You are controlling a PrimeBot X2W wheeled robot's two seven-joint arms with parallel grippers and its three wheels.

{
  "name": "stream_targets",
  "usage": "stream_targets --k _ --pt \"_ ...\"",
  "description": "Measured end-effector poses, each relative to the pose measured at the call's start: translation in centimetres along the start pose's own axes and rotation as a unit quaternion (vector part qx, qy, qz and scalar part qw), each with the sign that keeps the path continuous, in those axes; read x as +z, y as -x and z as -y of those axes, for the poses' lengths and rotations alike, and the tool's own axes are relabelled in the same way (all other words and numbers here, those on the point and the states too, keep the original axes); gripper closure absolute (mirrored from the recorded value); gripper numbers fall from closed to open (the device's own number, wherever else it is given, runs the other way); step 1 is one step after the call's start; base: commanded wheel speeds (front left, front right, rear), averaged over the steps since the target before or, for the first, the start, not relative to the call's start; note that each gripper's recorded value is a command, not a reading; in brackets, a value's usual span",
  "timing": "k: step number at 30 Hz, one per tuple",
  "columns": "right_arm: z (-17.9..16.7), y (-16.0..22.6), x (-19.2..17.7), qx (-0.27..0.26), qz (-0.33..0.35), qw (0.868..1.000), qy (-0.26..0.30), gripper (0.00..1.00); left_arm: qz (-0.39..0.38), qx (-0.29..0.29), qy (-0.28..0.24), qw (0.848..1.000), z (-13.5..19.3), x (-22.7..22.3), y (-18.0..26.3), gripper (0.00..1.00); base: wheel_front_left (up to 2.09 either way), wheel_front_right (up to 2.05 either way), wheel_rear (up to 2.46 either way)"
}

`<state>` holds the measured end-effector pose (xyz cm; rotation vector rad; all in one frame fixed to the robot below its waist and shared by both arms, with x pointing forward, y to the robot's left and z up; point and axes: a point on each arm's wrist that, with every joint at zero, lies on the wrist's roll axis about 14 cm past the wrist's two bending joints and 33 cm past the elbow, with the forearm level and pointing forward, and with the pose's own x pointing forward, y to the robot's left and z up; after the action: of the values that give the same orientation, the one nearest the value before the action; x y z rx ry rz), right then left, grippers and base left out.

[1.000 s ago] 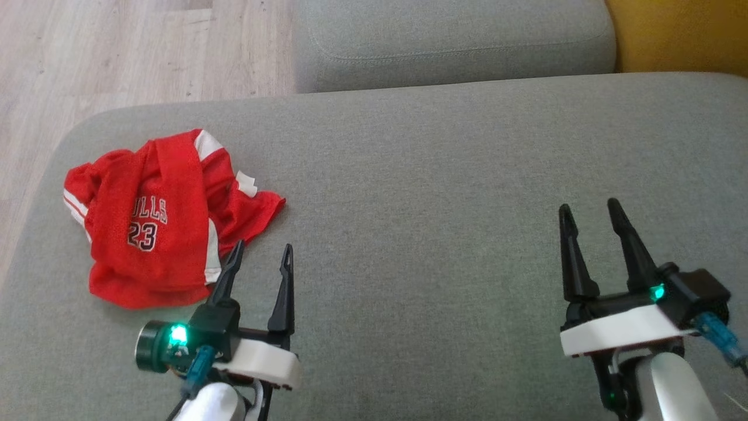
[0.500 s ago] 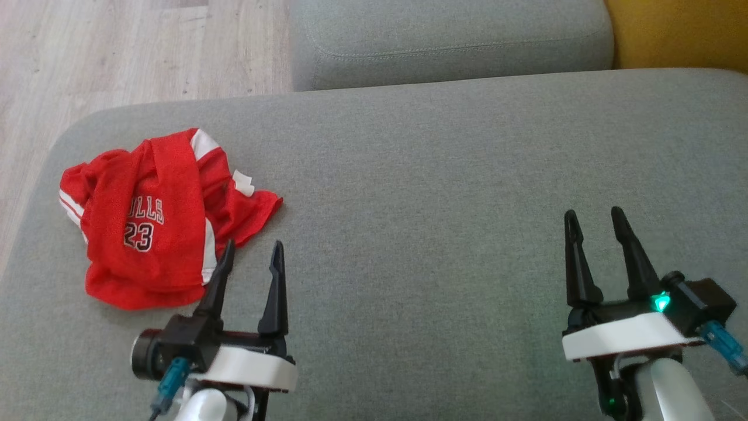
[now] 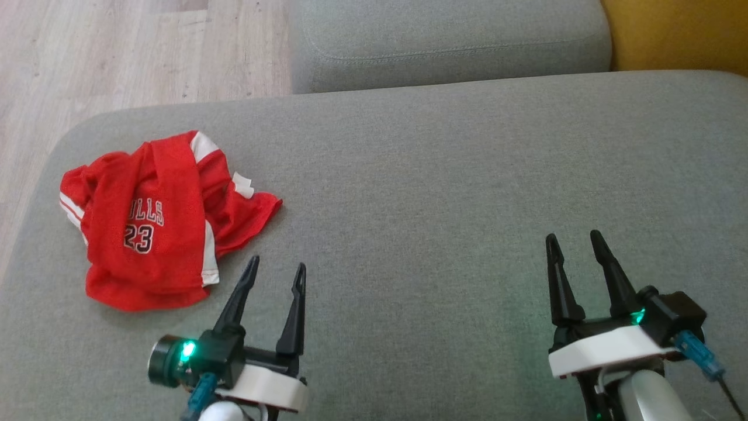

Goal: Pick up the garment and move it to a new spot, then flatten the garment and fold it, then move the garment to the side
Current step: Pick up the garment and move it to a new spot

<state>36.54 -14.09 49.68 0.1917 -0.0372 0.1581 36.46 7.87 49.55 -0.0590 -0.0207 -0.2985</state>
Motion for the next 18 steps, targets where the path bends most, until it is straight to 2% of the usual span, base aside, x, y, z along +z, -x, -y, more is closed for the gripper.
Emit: stream_targets --k 12,18 --pt "-0.1 0.1 -0.6 0.001 -0.009 1.0 -0.001 0.0 -0.003 0.008 0.003 1.0 -0.4 -0.3 0.0 0.0 0.0 0.0 0.0" --pt "-1.4 -0.3 -0.5 0.021 -0.008 1.0 -0.002 0.0 -0.002 0.018 0.0 1.0 -1.2 -0.2 0.5 0.0 0.0 0.0 0.0"
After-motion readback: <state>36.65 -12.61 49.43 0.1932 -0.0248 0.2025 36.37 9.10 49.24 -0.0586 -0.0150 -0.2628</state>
